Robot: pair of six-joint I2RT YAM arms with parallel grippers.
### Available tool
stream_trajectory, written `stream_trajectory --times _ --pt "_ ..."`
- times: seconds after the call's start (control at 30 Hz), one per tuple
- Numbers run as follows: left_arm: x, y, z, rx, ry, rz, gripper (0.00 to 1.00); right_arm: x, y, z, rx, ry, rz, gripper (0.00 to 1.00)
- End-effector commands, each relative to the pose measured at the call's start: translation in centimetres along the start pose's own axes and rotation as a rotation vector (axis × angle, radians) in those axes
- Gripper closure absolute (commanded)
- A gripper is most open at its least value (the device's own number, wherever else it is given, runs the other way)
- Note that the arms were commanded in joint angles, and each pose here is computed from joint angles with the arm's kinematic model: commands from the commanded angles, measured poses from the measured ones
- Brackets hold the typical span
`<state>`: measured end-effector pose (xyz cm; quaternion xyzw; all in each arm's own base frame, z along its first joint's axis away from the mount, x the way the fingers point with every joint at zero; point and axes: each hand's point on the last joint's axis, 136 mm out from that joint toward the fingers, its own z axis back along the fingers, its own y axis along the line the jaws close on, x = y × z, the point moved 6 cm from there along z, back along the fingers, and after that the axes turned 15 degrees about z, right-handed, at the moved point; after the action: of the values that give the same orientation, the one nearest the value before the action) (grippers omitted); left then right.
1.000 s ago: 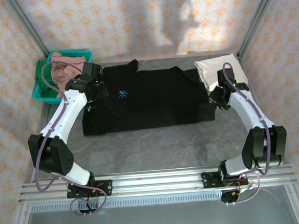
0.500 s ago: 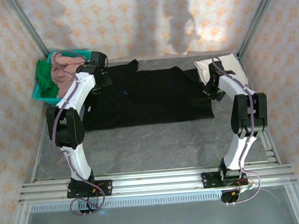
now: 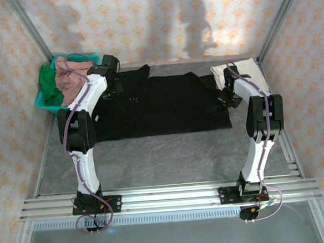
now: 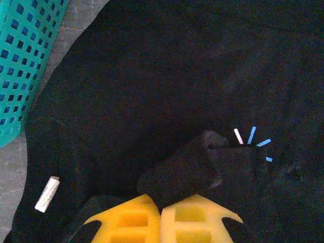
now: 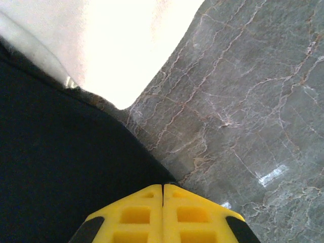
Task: Fold and stack the t-shirts
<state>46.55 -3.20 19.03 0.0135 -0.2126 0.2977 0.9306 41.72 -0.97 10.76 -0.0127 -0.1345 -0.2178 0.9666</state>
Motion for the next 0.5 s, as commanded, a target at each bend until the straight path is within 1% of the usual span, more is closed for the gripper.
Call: stream_trajectory --times 0.0,0.1,0.17,0.3,0.37,0.47 --pt "0.6 0.6 0.0 0.050 -0.012 -0.010 1.00 0.3 -0.5 -0.2 -0.058 0.019 0.017 1.00" --pt "0.5 0.6 -0.1 0.057 0.004 -0.010 1.00 0.2 -0.5 -0.3 -0.060 0.033 0.019 1.00" --pt "0.4 0.8 0.4 0.056 0.004 -0.012 1.00 0.0 -0.5 0.3 -0.044 0.029 0.017 1.00" --pt "-0.2 1.7 3.2 0.020 -0.016 -0.002 1.00 -1.4 -0.7 3.0 0.015 0.005 0.017 1.00" --pt "-1.1 2.6 5.2 -0.011 -0.028 0.005 1.00 -2.7 -0.9 4.4 0.028 -0.003 0.029 1.00" --pt "-3.1 4.6 7.5 -0.036 -0.044 0.013 1.00 -5.8 -1.6 6.5 0.026 -0.002 0.071 1.00"
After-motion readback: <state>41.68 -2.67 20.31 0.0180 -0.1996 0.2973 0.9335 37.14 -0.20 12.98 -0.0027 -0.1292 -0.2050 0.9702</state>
